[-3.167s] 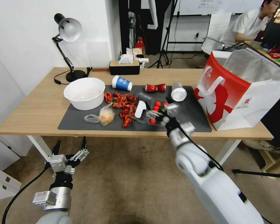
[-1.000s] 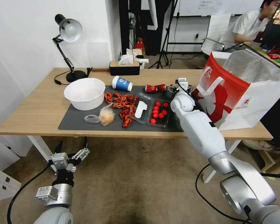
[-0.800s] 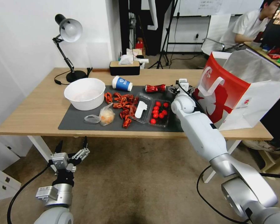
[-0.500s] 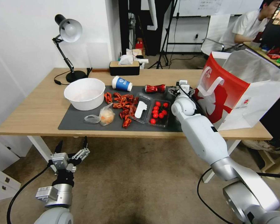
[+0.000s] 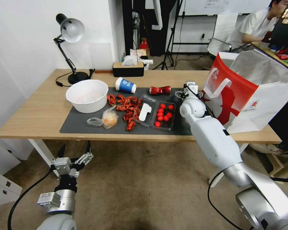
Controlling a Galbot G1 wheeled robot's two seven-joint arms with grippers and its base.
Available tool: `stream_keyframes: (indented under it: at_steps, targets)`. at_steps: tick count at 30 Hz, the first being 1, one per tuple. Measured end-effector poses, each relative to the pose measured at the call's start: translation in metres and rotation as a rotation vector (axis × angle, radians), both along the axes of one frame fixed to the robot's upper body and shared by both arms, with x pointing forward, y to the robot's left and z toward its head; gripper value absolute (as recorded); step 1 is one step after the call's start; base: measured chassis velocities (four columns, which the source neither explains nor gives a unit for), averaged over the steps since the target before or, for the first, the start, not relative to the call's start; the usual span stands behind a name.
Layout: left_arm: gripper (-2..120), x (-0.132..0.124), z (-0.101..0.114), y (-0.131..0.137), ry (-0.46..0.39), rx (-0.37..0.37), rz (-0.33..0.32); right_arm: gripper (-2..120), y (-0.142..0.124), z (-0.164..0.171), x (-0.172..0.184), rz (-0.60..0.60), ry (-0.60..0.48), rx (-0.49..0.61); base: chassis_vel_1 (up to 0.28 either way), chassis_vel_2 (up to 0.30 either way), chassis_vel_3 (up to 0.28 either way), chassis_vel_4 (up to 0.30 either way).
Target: Pick up the trash from the table and place it into the takeout bag.
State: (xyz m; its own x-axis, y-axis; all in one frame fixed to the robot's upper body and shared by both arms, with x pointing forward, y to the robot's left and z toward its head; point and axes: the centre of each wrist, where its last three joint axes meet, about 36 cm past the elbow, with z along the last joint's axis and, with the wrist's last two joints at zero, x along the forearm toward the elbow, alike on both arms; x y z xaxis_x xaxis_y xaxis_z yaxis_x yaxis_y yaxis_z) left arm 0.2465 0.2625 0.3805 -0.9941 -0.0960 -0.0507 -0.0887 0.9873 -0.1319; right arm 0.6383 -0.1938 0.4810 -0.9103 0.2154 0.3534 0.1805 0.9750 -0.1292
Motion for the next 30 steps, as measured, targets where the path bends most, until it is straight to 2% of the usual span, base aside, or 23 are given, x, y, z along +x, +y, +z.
stream_keyframes:
  at_steps: [14, 30]
  targets:
    - [100, 0.000, 0.000, 0.002, 0.000, 0.003, 0.002, 100, 0.009, 0.020, -0.001, 0.015, -0.024, 0.000, 0.000, 0.000, 0.000, 0.000]
    - [100, 0.000, 0.006, 0.004, -0.012, 0.006, 0.003, 100, 0.011, 0.019, -0.006, -0.008, 0.010, -0.009, 0.000, 0.000, 0.000, 0.000]
